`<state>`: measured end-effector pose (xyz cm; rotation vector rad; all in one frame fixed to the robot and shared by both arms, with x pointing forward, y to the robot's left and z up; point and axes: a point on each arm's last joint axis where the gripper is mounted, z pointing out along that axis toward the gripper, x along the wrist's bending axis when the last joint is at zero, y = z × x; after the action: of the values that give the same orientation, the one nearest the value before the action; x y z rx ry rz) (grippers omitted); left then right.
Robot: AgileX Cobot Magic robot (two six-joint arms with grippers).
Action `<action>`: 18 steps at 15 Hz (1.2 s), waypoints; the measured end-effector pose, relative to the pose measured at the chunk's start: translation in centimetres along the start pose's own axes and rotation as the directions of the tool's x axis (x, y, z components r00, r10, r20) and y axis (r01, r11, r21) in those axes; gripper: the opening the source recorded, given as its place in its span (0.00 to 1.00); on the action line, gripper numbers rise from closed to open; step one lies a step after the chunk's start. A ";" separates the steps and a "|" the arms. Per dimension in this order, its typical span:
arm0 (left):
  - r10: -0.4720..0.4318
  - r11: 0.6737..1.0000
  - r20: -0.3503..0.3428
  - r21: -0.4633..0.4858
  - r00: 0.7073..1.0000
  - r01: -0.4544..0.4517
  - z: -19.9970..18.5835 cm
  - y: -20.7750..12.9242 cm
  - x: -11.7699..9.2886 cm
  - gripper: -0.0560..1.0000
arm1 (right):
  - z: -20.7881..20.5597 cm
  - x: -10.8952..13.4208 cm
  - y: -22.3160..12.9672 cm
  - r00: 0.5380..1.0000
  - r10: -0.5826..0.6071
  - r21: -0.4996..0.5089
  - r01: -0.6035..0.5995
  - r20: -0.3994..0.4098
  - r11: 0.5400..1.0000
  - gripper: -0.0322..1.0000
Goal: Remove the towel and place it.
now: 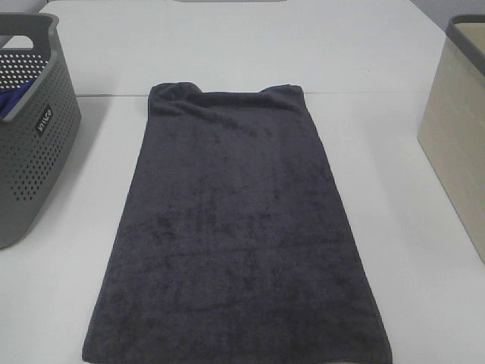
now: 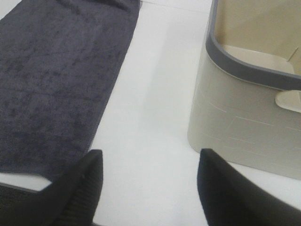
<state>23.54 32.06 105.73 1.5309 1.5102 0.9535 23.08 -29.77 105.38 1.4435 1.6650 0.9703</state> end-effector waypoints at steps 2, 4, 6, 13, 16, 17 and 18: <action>-0.006 1.000 0.053 0.008 0.999 0.006 0.0 -0.1 -0.5 0.68 | 0.3 0.0 -0.1 1.000 0.000 0.000 0.000 0.000 1.000 0.60; -0.011 1.000 0.072 0.011 0.997 0.010 0.0 -0.1 -0.7 0.68 | 0.3 0.0 -0.1 1.000 0.000 -0.003 0.000 0.000 1.000 0.60; -0.023 1.000 0.053 0.011 0.998 0.022 -0.1 -0.1 -0.7 0.68 | 0.3 0.0 -0.1 1.000 0.001 -0.003 -0.001 0.001 1.000 0.60; -0.149 0.989 -0.211 -0.013 0.966 0.149 -0.4 -0.3 -0.9 0.68 | 0.3 0.1 -0.1 0.992 0.059 -0.002 -0.059 0.113 0.998 0.60; -0.149 0.989 -0.211 -0.013 0.966 0.149 -0.4 -0.3 -0.9 0.68 | 0.3 0.1 -0.1 0.992 0.059 -0.002 -0.059 0.113 0.998 0.60; -0.149 0.989 -0.211 -0.013 0.966 0.149 -0.4 -0.3 -0.9 0.68 | 0.3 0.1 -0.1 0.992 0.059 -0.002 -0.059 0.113 0.998 0.60; -0.149 0.989 -0.211 -0.013 0.966 0.149 -0.4 -0.3 -0.9 0.68 | 0.3 0.1 -0.1 0.992 0.059 -0.002 -0.059 0.113 0.998 0.60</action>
<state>23.06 31.12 105.64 1.3288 1.7500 1.0520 23.32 -29.68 105.17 1.5278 1.5492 0.9026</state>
